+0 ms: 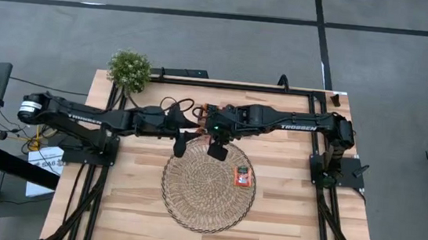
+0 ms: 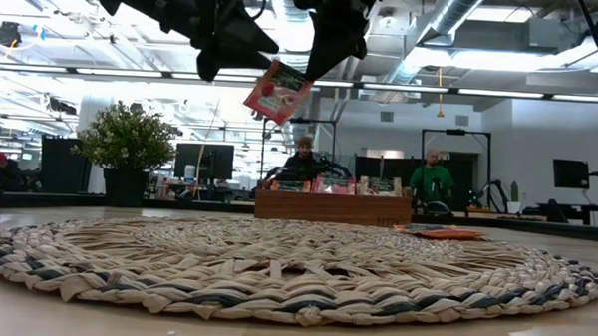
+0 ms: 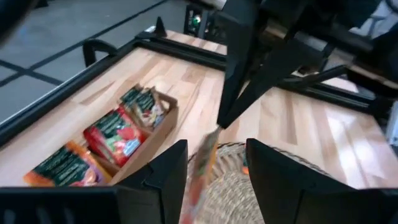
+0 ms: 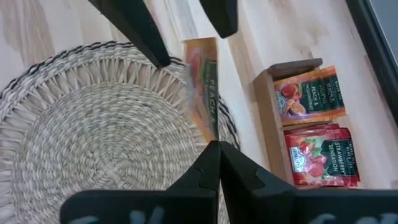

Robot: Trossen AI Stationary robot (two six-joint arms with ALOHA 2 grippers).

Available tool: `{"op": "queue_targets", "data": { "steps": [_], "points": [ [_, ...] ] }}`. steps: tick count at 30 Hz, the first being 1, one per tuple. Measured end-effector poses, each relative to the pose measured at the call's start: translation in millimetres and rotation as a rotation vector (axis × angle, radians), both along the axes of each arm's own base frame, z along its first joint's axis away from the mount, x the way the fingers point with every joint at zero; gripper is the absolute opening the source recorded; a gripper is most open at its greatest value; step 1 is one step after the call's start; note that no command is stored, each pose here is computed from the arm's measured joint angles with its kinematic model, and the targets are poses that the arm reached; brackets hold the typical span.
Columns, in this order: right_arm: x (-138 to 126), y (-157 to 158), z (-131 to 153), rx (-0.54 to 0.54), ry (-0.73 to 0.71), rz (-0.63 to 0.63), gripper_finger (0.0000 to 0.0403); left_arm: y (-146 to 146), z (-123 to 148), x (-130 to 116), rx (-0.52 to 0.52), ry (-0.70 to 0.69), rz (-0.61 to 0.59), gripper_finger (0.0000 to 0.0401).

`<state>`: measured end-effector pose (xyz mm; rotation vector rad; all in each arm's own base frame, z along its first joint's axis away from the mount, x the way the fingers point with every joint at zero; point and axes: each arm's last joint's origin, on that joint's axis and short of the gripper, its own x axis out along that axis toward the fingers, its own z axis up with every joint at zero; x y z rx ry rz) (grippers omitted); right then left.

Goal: Pick & Place Tea
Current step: Put the orange tea bag into the left section of the wooden organizer

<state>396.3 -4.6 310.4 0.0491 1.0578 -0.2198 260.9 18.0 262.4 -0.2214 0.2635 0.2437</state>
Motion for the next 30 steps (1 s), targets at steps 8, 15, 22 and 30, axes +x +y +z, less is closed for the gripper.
{"op": "queue_targets", "data": {
  "steps": [8, 15, 22, 30],
  "points": [
    [0, 0, 0, -0.008, 0.003, 0.015, 0.0, 2, 2, 9, 0.011, 0.013, -0.022, 0.0154],
    [0, 0, 0, -0.008, 0.003, 0.015, 0.0, 2, -2, 18, 0.02, 0.05, -0.035, 0.0126],
    [0, 0, 0, -0.009, 0.002, 0.014, 0.0, 2, -1, 18, 0.032, 0.057, -0.04, 0.004],
    [0, 0, 0, -0.012, 0.004, 0.023, 0.0, 2, -1, 18, 0.026, 0.057, -0.059, 0.0001]
  ]
}}
